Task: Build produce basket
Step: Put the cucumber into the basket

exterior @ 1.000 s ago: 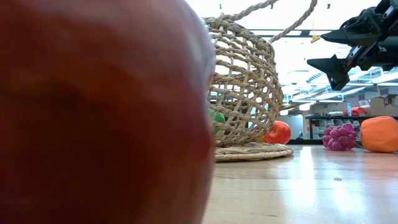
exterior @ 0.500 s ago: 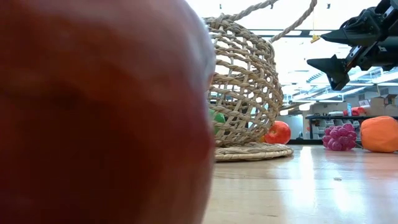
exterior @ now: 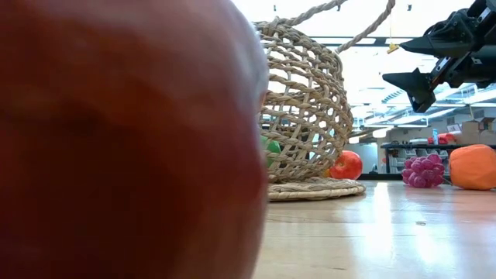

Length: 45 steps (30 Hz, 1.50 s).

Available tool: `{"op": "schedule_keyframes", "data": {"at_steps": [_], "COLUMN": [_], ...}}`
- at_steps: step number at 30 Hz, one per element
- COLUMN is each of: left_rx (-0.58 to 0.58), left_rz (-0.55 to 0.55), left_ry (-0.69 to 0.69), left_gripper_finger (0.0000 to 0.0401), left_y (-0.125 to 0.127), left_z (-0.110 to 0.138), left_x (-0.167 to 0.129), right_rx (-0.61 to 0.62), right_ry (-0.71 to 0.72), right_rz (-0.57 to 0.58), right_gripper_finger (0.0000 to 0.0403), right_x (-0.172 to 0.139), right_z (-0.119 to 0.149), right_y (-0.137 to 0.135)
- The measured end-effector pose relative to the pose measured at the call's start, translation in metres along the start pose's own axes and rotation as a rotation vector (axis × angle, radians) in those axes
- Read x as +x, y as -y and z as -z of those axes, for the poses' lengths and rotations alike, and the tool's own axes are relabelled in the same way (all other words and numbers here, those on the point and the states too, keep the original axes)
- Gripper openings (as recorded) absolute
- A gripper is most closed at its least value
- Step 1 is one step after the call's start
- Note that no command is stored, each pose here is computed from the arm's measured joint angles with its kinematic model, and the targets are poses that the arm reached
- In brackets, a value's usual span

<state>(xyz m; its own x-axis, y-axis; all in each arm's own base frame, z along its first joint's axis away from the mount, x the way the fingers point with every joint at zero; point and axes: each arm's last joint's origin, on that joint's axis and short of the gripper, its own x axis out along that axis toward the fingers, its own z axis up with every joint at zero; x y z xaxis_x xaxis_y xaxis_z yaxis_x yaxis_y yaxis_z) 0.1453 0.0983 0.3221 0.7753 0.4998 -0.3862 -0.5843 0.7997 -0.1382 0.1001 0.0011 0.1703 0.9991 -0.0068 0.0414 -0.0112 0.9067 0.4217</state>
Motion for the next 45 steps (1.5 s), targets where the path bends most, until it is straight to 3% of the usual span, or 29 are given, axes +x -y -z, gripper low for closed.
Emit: {"op": "schedule_keyframes", "data": {"at_steps": [5, 10, 19, 24, 37, 45], "left_rx": [0.081, 0.125, -0.017, -0.081, -0.071, 0.157], "left_rz": [0.097, 0.302, 0.692, 0.838, 0.854, 0.835], "left_ry": [0.069, 0.1, 0.14, 0.152, 0.149, 0.179], "left_gripper_finger": [0.016, 0.016, 0.016, 0.016, 0.016, 0.016], "left_y": [0.015, 0.029, 0.043, 0.046, 0.047, 0.049], "left_z": [-0.005, -0.008, -0.02, -0.026, -0.026, -0.019], "left_x": [-0.004, -0.006, -0.014, -0.019, -0.019, -0.017], "right_rx": [0.0, 0.0, 0.0, 0.0, 0.0, 0.0], "right_ry": [0.0, 0.0, 0.0, 0.0, 0.0, 0.0], "right_rz": [0.0, 0.0, 0.0, 0.0, 0.0, 0.0], "right_gripper_finger": [0.0284, 0.0284, 0.0284, 0.0284, 0.0284, 0.0284], "right_x": [0.0, 0.0, 0.0, 0.0, 0.0, 0.0], "right_z": [0.0, 0.0, 0.0, 0.0, 0.0, 0.0], "right_y": [0.0, 0.0, 0.0, 0.0, 0.0, 0.0]}}
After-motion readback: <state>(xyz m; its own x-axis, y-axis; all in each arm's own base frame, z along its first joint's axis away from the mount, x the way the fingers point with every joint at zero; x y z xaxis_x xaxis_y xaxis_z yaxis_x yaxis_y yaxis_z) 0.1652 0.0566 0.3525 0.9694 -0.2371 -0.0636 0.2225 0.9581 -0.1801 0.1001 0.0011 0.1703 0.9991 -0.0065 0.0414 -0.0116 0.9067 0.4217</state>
